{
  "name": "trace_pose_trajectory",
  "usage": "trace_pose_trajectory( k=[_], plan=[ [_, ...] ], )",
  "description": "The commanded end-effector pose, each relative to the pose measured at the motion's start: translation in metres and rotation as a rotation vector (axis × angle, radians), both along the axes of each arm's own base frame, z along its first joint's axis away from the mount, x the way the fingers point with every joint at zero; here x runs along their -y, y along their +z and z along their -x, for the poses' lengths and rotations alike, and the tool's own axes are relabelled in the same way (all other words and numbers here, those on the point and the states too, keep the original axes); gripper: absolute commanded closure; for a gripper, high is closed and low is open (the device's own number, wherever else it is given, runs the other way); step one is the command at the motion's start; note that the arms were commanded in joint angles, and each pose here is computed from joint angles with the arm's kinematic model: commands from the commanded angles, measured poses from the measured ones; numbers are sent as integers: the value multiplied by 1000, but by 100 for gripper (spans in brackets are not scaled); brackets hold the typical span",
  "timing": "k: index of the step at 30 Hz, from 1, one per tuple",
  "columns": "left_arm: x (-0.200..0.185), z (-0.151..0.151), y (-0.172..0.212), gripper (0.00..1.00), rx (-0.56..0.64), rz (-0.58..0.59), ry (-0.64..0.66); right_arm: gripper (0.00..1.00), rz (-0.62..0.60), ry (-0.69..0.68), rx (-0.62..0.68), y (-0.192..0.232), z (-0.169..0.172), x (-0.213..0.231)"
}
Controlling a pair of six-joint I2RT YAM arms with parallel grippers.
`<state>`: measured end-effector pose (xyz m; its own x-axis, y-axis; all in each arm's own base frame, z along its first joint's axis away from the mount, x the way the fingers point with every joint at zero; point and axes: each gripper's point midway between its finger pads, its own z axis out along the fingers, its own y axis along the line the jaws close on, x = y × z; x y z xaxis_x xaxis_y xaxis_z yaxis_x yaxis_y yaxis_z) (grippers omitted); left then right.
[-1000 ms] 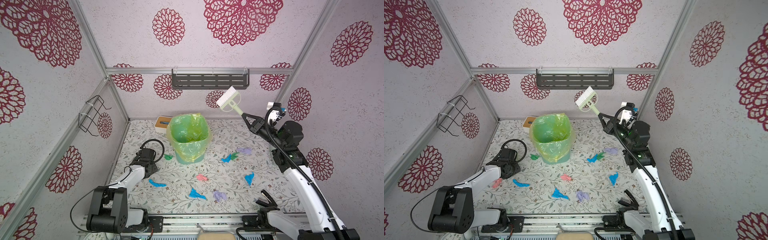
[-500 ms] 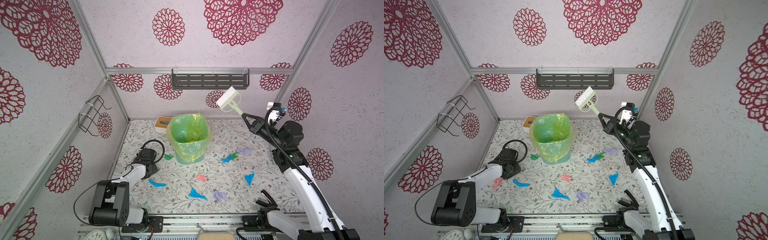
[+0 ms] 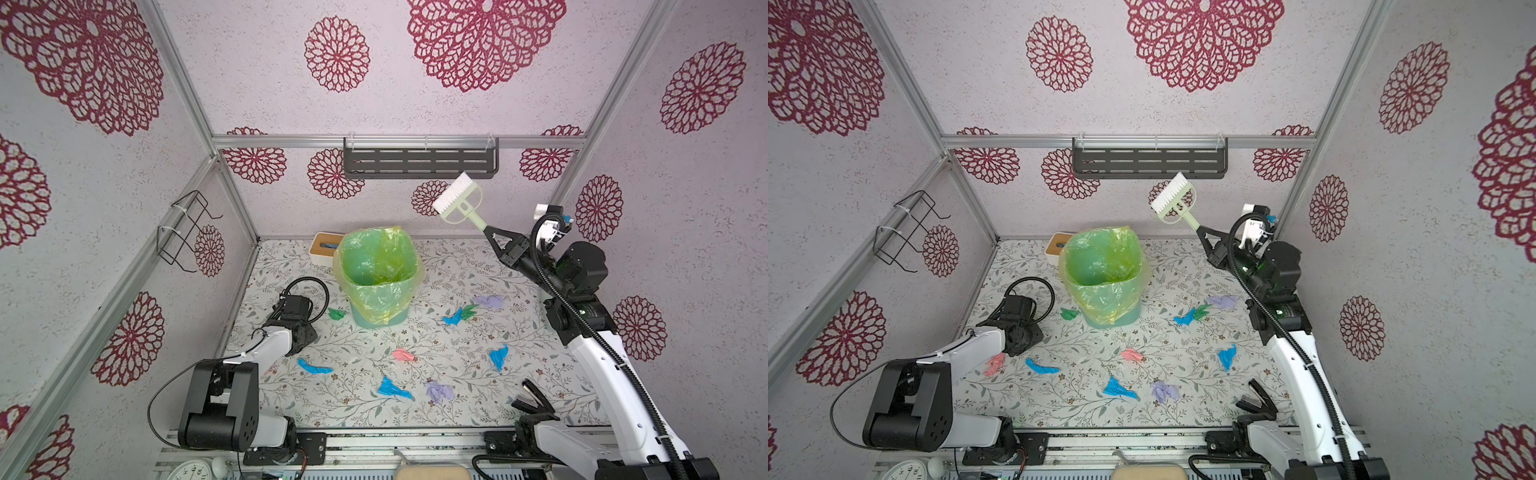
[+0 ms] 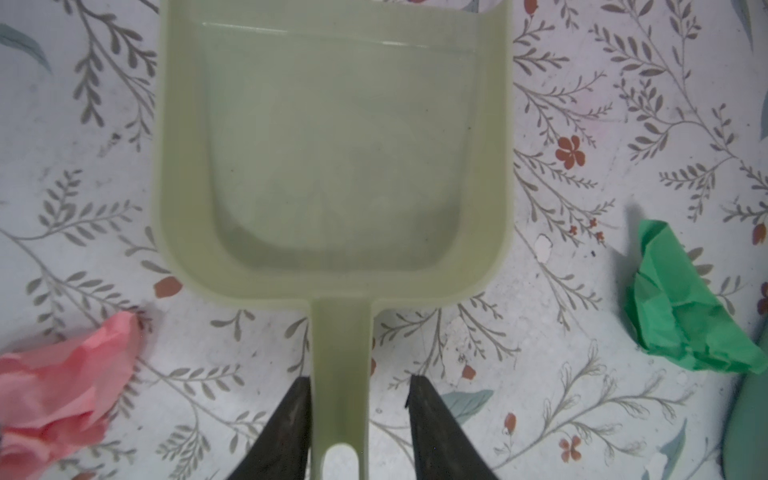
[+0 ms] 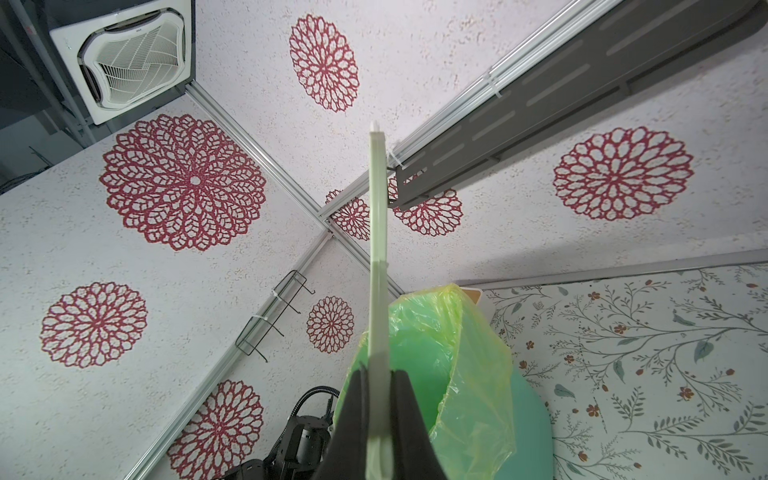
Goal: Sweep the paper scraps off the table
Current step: 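Grasp the light-green dustpan handle with the left gripper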
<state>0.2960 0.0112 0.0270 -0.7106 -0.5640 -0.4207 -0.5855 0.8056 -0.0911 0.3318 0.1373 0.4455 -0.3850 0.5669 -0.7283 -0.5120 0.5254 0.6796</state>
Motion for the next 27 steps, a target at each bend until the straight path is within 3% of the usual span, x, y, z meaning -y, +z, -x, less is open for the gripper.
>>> trace_pose_trajectory(
  k=[1,27],
  plan=[
    [-1,-3,1,58,2,-10,29,100,-2,8,77,18,9,1],
    [0,0,-6,63,10,-58,36,100,-2,10,86,23,11,4]
  ],
)
